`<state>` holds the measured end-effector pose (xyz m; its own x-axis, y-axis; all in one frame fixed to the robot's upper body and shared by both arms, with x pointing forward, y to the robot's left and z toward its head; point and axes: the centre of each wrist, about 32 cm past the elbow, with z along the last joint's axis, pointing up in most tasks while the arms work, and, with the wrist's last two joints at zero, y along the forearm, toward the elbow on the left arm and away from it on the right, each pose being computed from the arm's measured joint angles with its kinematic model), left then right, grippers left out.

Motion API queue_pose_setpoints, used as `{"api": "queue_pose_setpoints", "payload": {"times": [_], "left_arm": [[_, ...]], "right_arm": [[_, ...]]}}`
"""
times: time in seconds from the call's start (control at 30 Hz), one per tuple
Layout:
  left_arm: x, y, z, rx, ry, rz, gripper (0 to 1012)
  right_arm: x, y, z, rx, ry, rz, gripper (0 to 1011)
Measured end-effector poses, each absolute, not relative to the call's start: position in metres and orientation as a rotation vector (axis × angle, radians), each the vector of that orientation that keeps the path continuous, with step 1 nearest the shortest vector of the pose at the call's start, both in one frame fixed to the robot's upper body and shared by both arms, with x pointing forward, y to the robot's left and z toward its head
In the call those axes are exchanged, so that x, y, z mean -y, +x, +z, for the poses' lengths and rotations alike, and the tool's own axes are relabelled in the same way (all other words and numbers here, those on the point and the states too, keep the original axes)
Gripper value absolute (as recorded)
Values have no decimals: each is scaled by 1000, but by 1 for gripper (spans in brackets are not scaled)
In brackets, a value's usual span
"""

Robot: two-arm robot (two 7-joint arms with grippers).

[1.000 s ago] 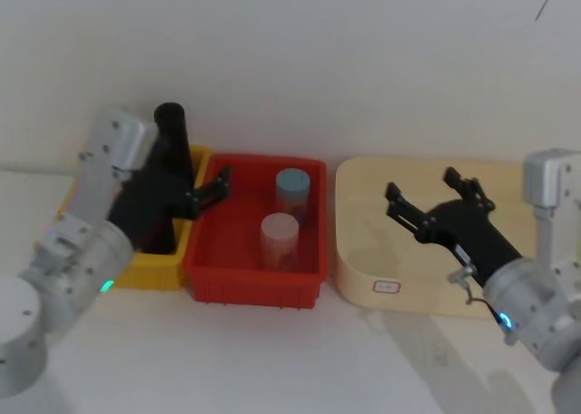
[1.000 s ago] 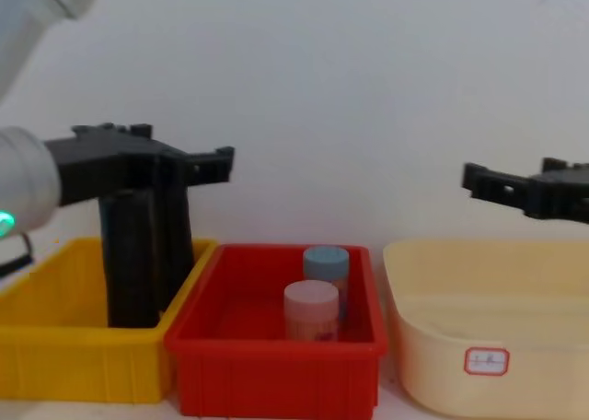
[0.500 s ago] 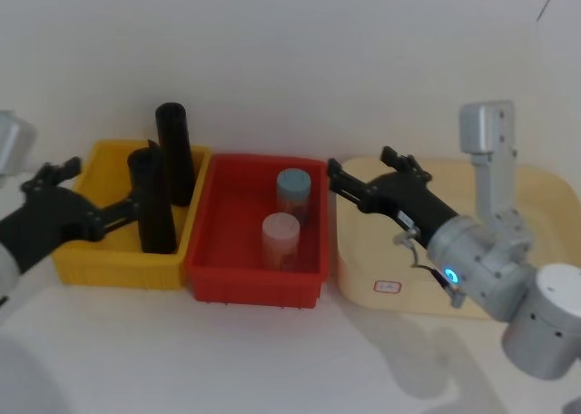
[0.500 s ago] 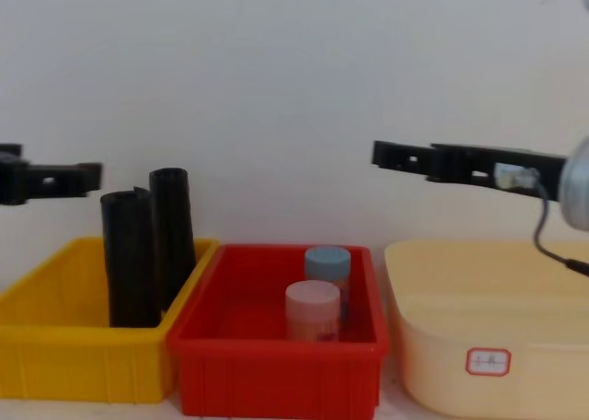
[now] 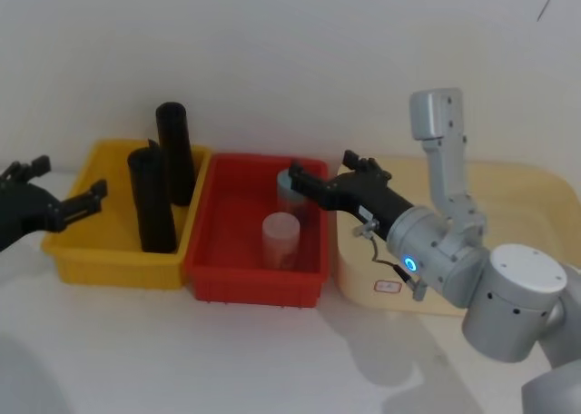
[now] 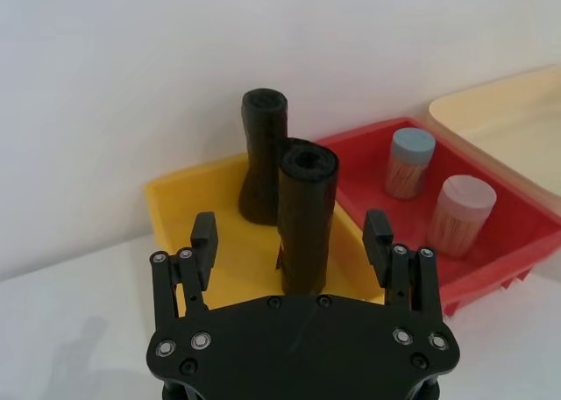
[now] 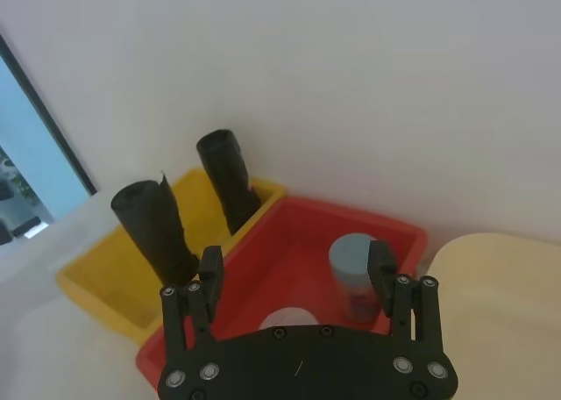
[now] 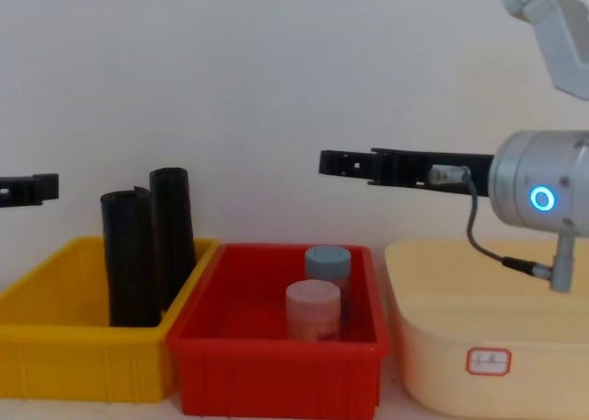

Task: Pick up the garbage bag with the one hand and transfer it to the other hand.

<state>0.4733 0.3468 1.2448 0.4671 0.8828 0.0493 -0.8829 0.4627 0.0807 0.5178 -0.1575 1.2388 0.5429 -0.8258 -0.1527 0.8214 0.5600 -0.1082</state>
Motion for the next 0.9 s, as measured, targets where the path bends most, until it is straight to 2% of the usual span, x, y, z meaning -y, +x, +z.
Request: {"api": "queue_pose_setpoints", "payload": {"times": [0.5, 0.9], "left_arm": [[-337, 529, 1236, -5, 56, 1022, 1001], [-325, 559, 1233, -24, 66, 974, 1001]], "right_arm": [[145, 515, 1240, -226, -78, -943, 1000], [141, 515, 1238, -234, -101, -915, 1000]]}}
